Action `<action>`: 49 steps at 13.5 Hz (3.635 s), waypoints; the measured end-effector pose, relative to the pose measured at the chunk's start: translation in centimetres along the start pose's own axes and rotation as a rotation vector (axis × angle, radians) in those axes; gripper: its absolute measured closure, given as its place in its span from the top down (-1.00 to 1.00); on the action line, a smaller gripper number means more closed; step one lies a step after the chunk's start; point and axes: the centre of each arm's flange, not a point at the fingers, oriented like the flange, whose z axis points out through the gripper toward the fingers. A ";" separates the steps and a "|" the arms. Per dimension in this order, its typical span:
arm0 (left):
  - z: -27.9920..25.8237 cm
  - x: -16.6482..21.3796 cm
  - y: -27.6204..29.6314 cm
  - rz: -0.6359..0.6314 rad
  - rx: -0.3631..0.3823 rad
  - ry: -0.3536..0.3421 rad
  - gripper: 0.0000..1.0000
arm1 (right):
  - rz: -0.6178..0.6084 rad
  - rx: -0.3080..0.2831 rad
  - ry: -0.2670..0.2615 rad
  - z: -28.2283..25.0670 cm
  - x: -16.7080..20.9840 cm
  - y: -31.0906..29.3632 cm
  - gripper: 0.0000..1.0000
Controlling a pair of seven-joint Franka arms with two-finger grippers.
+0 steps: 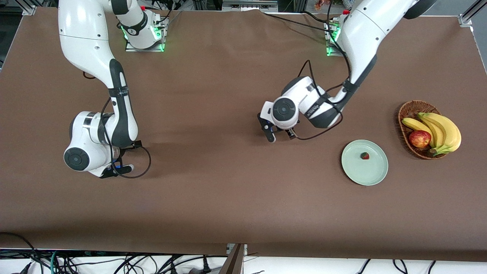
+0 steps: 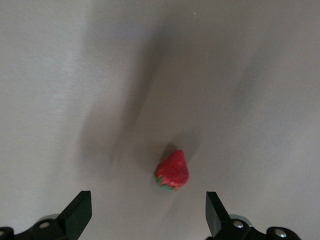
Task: Collect all strawberries into plate
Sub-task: 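Grasp the mid-table strawberry with the left gripper while the right grasps the last, then carry the strawberry to the plate while the right gripper sets another mid-table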
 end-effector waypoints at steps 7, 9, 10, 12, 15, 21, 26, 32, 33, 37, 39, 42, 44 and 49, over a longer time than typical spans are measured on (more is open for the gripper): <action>3.4 0.0 2.1 -0.122 0.010 0.038 0.99 | -0.024 0.010 -0.006 1.4 -0.9 3.0 0.67; 3.3 -0.1 2.1 -0.128 0.012 0.038 0.67 | -0.023 0.007 -0.003 1.7 -0.9 3.0 0.19; 3.2 -0.1 2.1 -0.130 0.013 0.038 0.40 | -0.021 0.004 0.001 2.0 -1.0 3.1 -0.05; 3.0 -0.3 1.9 -0.137 0.016 0.039 -0.02 | -0.021 0.004 0.003 2.0 -1.0 3.1 -0.33; 1.9 -1.1 1.4 -0.150 0.027 0.018 -0.32 | -0.029 0.008 0.015 1.8 -0.7 2.4 -0.33; -3.8 -8.3 -5.9 -0.075 0.056 -0.033 -0.32 | -0.010 0.109 0.130 -1.7 2.3 -10.0 -0.33; -5.1 -17.2 -16.6 0.109 0.030 0.014 -0.32 | 0.223 0.130 0.236 -4.1 3.0 -25.4 -0.33; -5.3 -23.7 -23.4 0.233 0.054 0.020 -0.32 | 0.472 0.409 0.400 -5.4 1.5 -43.4 -0.33; -4.9 -24.6 -24.5 0.249 0.055 0.024 -0.32 | 0.475 0.445 0.433 -5.3 1.0 -45.6 -0.33; -2.8 -27.1 -28.7 0.337 0.093 0.081 -0.32 | 0.459 0.531 0.527 -2.5 -0.5 -54.3 -0.33; -1.0 -28.6 -30.4 0.367 0.106 0.106 -0.32 | 0.487 0.572 0.541 -1.3 -0.6 -57.2 -0.33; 1.5 -30.4 -32.2 0.388 0.108 0.137 -0.32 | 0.479 0.596 0.556 0.3 0.0 -59.2 -0.33; 1.8 -30.3 -32.2 0.396 0.104 0.139 -0.32 | 0.472 0.607 0.581 1.7 0.3 -59.8 -0.33; 2.5 -29.9 -32.1 0.401 0.094 0.142 -0.11 | 0.452 0.601 0.607 2.0 0.6 -60.0 0.23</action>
